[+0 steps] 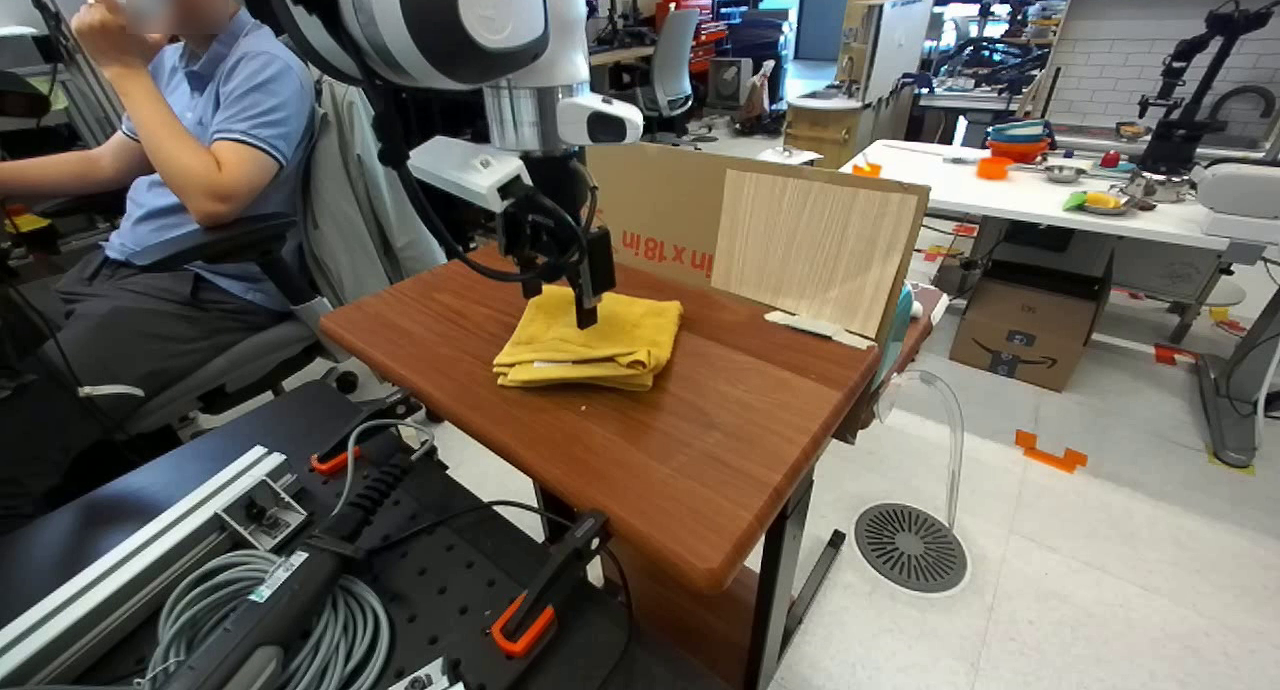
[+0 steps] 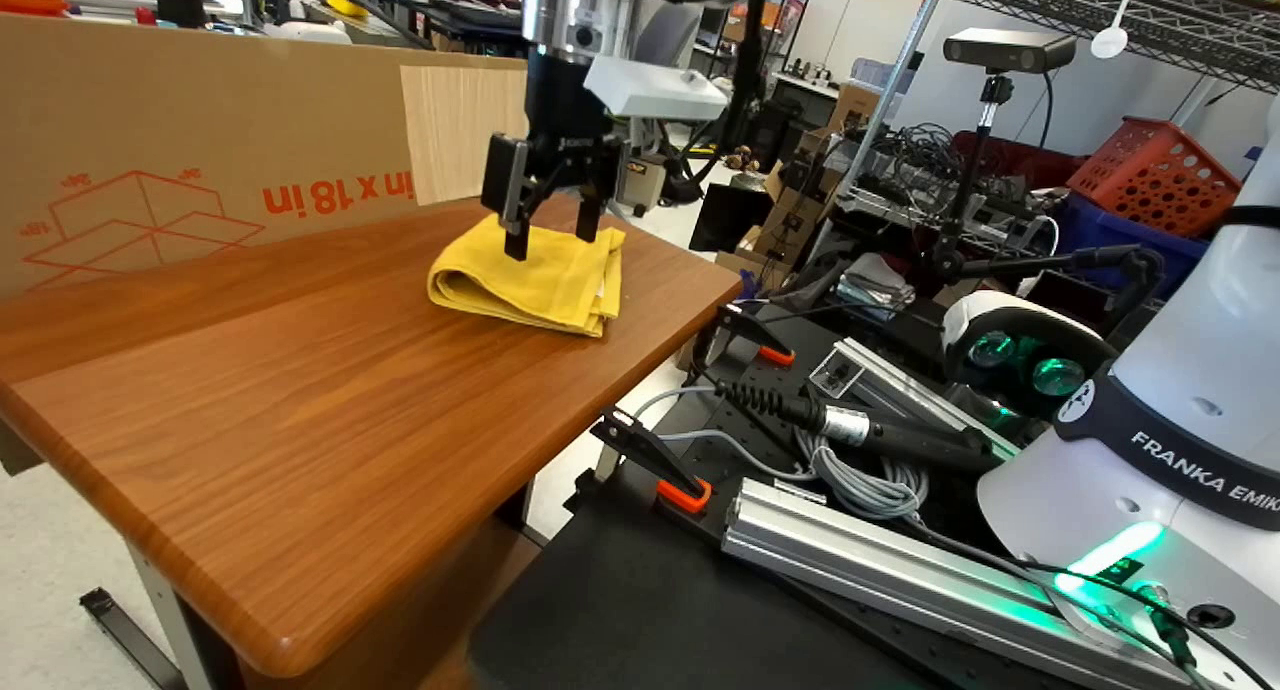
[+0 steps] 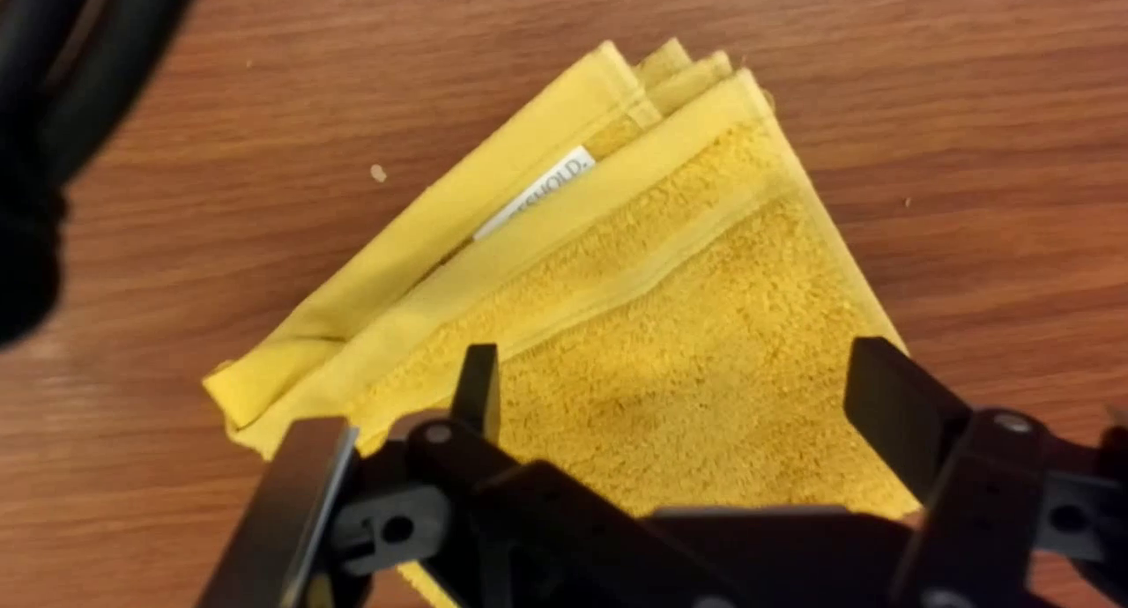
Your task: Use the towel to wipe the desk
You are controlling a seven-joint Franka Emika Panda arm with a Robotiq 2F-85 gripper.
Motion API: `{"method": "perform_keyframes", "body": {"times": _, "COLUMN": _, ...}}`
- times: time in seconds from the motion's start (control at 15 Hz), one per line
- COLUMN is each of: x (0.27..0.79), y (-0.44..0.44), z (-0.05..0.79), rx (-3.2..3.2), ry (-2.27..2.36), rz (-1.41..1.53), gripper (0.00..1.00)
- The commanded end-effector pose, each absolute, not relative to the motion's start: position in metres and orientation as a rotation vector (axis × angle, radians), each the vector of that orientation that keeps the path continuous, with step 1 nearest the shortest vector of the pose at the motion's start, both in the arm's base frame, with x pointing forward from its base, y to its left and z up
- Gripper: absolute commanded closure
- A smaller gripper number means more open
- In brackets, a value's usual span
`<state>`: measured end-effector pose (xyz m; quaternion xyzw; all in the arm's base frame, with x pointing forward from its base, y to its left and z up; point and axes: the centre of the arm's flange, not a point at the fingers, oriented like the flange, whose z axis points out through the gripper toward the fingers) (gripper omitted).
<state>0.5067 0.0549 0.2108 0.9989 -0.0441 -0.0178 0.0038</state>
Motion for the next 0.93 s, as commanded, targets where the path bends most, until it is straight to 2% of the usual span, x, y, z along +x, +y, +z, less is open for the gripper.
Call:
{"method": "perform_keyframes", "body": {"times": 0.0, "x": 0.533, "y": 0.074, "z": 0.175, "rx": 3.093, "ry": -0.255, "rz": -0.057, "gripper": 0.00}}
{"method": "perform_keyframes", "body": {"times": 0.33, "x": 0.544, "y": 0.098, "z": 0.157, "rx": 3.073, "ry": -0.328, "rz": -0.074, "gripper": 0.00}}
{"method": "perform_keyframes", "body": {"times": 0.87, "x": 0.560, "y": 0.157, "z": 0.178, "rx": 3.110, "ry": -0.332, "rz": -0.008, "gripper": 0.00}}
